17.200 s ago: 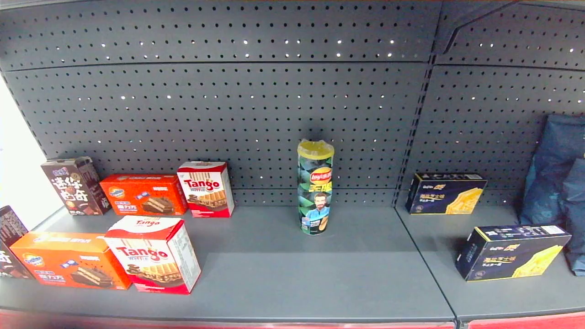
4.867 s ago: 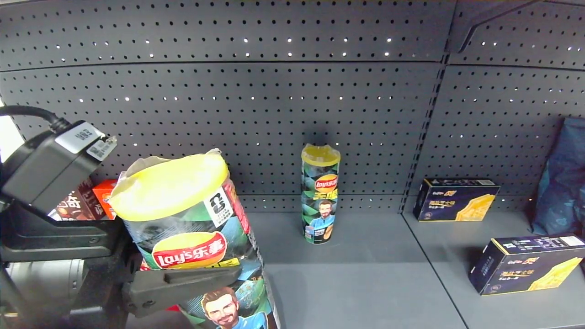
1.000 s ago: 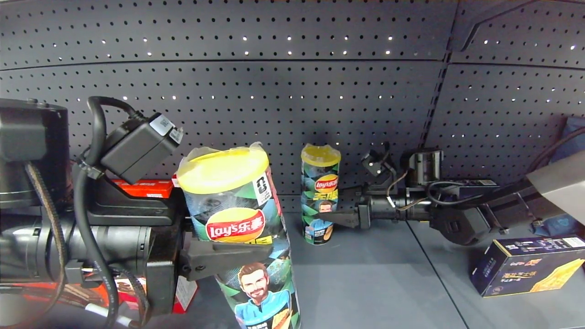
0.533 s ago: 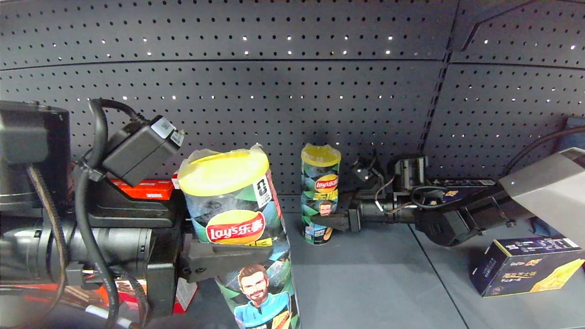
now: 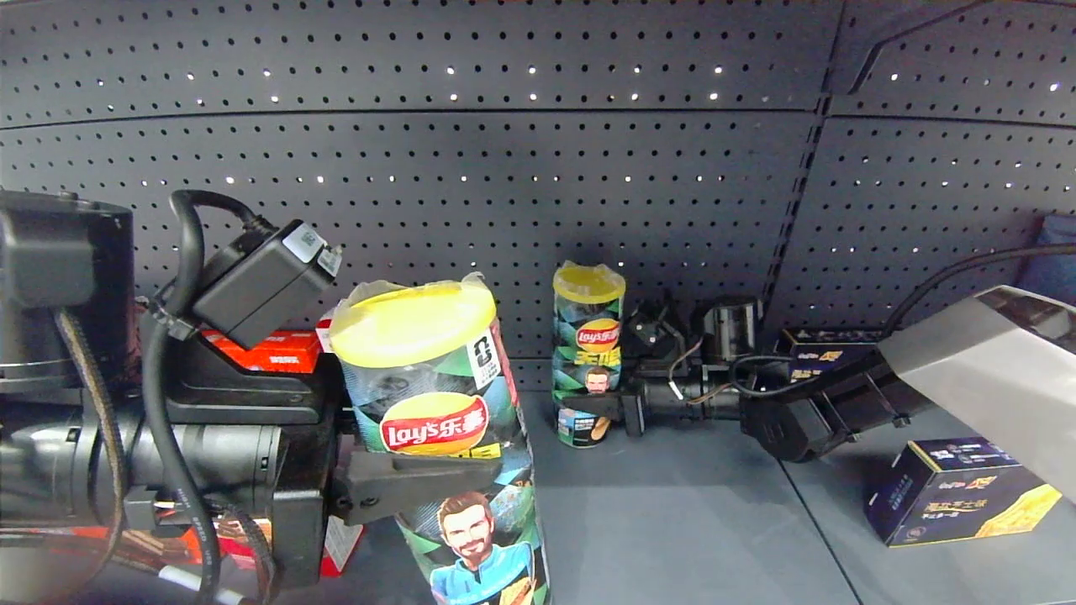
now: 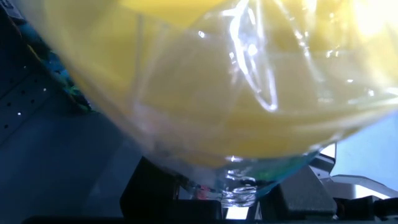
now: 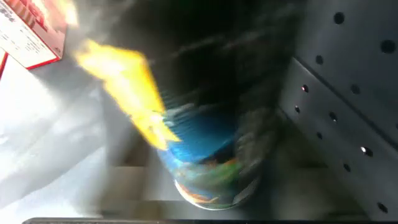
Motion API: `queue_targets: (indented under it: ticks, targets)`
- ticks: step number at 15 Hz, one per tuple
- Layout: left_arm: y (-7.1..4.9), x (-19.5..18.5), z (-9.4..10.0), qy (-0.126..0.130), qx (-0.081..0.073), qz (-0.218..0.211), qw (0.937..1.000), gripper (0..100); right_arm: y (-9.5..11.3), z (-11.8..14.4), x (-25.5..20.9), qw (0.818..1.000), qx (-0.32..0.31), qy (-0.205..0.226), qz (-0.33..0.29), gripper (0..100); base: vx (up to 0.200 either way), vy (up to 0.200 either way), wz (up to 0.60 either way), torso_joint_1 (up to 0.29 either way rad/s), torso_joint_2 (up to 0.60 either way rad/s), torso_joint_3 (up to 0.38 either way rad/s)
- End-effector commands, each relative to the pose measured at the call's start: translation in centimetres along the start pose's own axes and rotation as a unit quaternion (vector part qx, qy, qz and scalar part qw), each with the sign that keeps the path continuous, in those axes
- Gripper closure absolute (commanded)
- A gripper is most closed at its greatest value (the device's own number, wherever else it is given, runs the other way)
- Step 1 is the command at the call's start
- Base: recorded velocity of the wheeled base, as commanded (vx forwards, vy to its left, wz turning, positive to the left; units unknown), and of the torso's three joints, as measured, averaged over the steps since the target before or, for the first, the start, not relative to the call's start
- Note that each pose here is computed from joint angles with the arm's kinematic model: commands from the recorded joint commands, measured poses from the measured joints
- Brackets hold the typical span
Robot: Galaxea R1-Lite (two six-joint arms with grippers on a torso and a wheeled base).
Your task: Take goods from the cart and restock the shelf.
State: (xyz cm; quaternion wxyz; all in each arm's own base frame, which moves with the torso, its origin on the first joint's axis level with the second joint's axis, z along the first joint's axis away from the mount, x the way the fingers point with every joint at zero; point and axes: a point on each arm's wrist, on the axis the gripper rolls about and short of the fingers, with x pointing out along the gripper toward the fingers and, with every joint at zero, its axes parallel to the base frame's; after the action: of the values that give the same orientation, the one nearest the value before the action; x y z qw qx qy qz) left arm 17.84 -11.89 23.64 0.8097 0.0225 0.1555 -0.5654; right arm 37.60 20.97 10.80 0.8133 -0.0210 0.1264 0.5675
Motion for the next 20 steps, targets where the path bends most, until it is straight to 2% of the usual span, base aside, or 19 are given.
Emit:
queue_targets:
  ticks: [1, 3, 5, 7, 9, 12, 13, 14, 20]
  targets:
    - [0.1, -0.1, 0.0, -0.001, 0.000, 0.002, 1.0000, 100, 0.2, -0.2, 0.0, 1.000, 0.002, 0.003, 0.002, 100, 0.000, 0.000, 0.00, 0.000, 0.00, 0.000]
    - [0.3, -0.3, 0.0, -0.002, -0.002, 0.009, 1.0000, 100, 1.3, 0.7, -1.2, 1.000, -0.002, -0.001, 0.002, 100, 0.000, 0.000, 0.00, 0.000, 0.00, 0.000]
    - [0.3, -0.3, 0.0, -0.002, -0.002, 0.009, 1.0000, 100, 3.3, 1.9, -2.7, 1.000, -0.007, -0.004, 0.004, 100, 0.000, 0.000, 0.00, 0.000, 0.00, 0.000]
    - [0.3, -0.3, 0.0, -0.003, -0.002, 0.009, 1.0000, 100, 4.6, 2.6, -3.8, 1.000, -0.014, -0.008, -0.016, 100, 0.000, 0.000, 0.00, 0.000, 0.00, 0.000]
    - [0.3, -0.3, 0.0, -0.003, -0.002, 0.010, 0.9999, 100, 7.2, 3.0, -5.2, 0.999, -0.028, -0.019, -0.021, 100, 0.000, 0.000, 0.00, 0.000, 0.00, 0.000]
    - [0.4, -0.2, 0.0, -0.002, -0.003, 0.009, 1.0000, 100, 10.6, 2.0, -6.4, 0.999, -0.031, -0.015, -0.024, 100, 0.000, 0.000, 0.00, 0.000, 0.00, 0.000]
    - [0.4, -0.2, 0.0, -0.001, -0.003, 0.010, 0.9999, 100, 11.0, 1.9, -6.6, 0.999, -0.030, -0.014, -0.024, 100, 0.000, 0.000, 0.00, 0.000, 0.00, 0.000]
    - [0.4, -0.2, -0.2, 0.001, -0.005, 0.009, 0.9999, 100, 12.5, 1.2, -7.3, 0.999, -0.022, -0.018, -0.016, 100, 0.000, 0.000, 0.00, 0.000, 0.00, 0.000]
    - [0.4, -0.2, -0.1, 0.001, -0.007, 0.012, 0.9999, 100, 15.5, -2.7, -8.8, 1.000, -0.012, -0.020, -0.008, 100, 0.000, 0.000, 0.00, 0.000, 0.00, 0.000]
